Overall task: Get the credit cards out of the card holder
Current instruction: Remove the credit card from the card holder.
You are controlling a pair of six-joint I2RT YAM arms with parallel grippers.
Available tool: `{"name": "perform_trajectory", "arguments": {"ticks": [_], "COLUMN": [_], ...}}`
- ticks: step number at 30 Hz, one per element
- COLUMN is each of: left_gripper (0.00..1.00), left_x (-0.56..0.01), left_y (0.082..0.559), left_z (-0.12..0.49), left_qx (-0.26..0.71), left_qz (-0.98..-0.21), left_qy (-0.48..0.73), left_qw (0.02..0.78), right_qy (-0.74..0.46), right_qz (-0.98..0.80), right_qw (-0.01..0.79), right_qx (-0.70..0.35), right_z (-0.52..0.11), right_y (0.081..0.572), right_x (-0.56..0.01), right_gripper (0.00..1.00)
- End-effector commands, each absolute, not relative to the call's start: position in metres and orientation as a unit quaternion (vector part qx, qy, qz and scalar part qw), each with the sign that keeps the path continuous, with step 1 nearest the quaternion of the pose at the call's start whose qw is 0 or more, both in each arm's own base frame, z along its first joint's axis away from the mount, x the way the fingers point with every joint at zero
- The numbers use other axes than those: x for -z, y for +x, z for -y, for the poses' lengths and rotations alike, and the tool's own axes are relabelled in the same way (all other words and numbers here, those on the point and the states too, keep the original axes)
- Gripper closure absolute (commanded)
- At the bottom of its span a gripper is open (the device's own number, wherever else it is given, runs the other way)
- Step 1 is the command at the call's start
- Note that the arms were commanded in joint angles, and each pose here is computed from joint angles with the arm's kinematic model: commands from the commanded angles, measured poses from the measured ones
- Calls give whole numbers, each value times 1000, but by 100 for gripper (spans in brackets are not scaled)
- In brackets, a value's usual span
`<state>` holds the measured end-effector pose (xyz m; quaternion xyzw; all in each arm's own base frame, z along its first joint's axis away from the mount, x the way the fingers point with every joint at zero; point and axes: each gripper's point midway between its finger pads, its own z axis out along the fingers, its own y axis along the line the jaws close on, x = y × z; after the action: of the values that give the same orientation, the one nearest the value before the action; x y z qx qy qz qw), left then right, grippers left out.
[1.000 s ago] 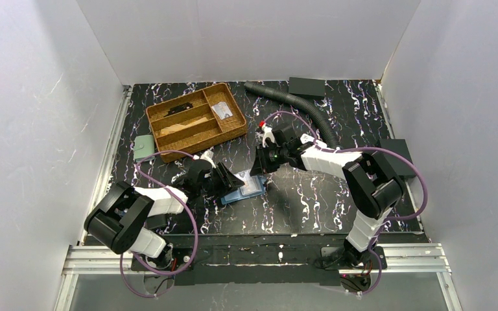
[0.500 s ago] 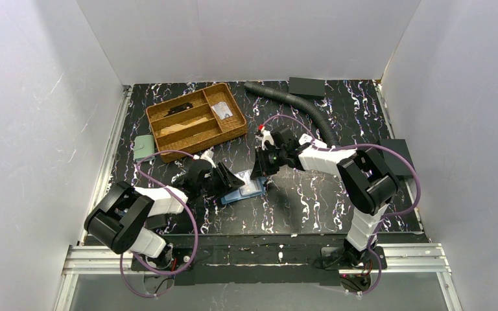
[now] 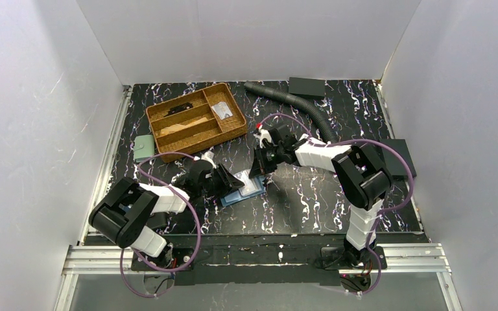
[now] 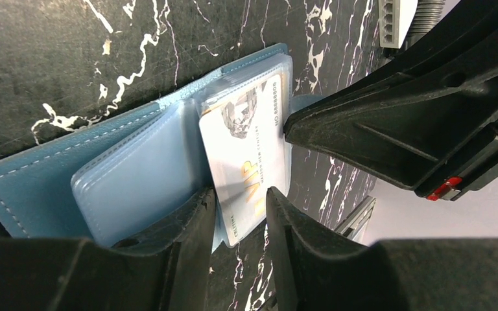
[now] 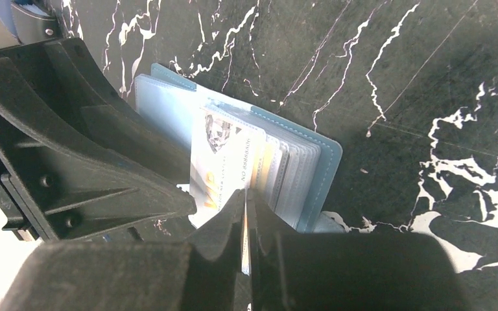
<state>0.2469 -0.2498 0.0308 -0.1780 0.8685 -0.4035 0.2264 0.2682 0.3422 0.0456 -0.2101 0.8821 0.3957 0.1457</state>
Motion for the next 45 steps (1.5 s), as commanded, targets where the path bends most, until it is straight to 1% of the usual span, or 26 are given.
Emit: {"name": "perform_trajectory", "arguments": {"ticks": [1,7,12,17,21,22,28,29,37,42,45], "left_gripper": [67,70,71,76,76,78,99,100,100,100,100], "left_x": [-21,-20,-18,-17,-15,-15,-12,-12,-12,-9,-7], "left_y": [243,246,246,247,247,247,246,246,242,235,233], "left_z": [246,246,244,243,241,241,236,235,221,218,219], "left_qx": [399,413,420,429,432,433,435,436,449,454,460], "left_qz": [-869,-857,-850,-844,-841,-840,-836,-836,-825,-828,-828], "left_qy": [-198,-220,-232,-238,-245,-247,-255,-255,-252,-246,-241], "left_qw": [216,216,215,215,213,214,215,216,232,220,211], "right_qy": [-206,-216,-232,-238,-240,-241,-242,-242,-243,-245,-245], "right_qz": [-905,-900,-896,-896,-896,-896,-896,-897,-908,-916,-918], "right_qw": [103,88,76,66,63,64,65,66,77,77,79], "right_qx": [-358,-368,-370,-369,-369,-368,-366,-365,-331,-310,-302], "right_z": [-334,-339,-344,-346,-346,-346,-345,-345,-336,-331,-328], "right_y": [256,249,240,236,235,235,235,236,243,246,248], "right_x": [-13,-12,-10,-6,-6,-6,-6,-6,4,11,13], "right_gripper": [89,95,96,97,97,97,97,97,94,91,86]}}
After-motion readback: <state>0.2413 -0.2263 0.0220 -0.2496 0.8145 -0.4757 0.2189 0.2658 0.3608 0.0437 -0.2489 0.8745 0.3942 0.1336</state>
